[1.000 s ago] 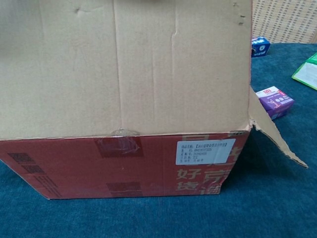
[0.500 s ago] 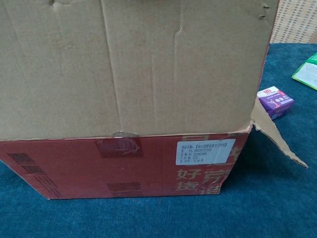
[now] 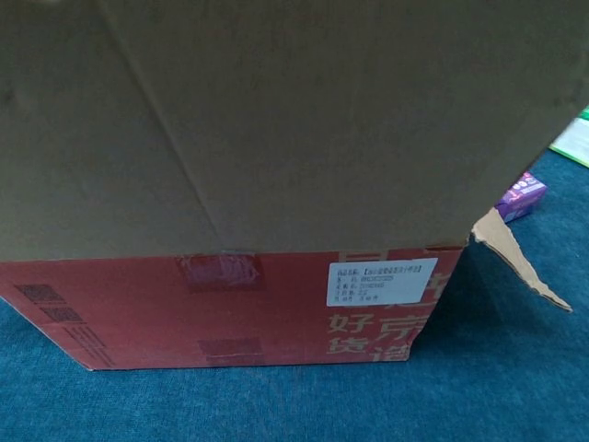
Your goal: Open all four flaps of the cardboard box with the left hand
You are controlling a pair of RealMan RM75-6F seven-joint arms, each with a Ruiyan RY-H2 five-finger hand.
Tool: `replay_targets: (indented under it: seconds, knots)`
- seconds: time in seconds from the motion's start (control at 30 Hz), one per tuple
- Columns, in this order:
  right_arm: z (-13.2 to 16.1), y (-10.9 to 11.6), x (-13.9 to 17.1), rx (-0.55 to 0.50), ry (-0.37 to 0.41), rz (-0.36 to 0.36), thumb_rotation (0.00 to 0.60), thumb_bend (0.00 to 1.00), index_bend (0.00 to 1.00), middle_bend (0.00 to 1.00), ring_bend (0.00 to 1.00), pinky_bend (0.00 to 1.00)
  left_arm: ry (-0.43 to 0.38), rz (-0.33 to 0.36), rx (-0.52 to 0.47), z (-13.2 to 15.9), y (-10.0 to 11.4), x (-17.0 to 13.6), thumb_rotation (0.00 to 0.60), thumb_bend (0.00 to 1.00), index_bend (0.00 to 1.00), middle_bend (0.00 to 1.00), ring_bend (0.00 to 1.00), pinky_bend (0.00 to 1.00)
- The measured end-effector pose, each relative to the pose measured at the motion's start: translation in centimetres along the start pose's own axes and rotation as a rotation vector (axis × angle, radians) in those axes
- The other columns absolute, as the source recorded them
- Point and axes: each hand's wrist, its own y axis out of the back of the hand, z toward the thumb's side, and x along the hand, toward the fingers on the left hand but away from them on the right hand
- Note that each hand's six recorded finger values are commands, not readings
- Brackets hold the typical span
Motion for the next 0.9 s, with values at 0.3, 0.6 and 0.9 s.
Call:
replay_targets:
  seconds: [0.3,0.6,0.9]
  knots:
    - [0.0,0.1,0.0,-0.002,0.000,-0.003,0.600,0.00,0.00,0.00,0.00,0.09,0.030,-0.026,0.007,-1.8,-0.8,0.4,0.268,0.00,0.38,0.28,0.23,0.54]
    - [0.0,0.0,0.0,0.000,0.000,0.002,0.600,0.00,0.00,0.00,0.00,0.09,0.094,-0.007,0.015,-4.3,-0.4,1.0,0.254,0.00,0.36,0.24,0.18,0.46]
    - [0.0,-0.1,0.0,0.000,0.001,0.004,0.600,0.00,0.00,0.00,0.00,0.09,0.095,0.266,0.218,-4.9,3.9,0.0,0.345,0.00,0.07,0.00,0.00,0.25]
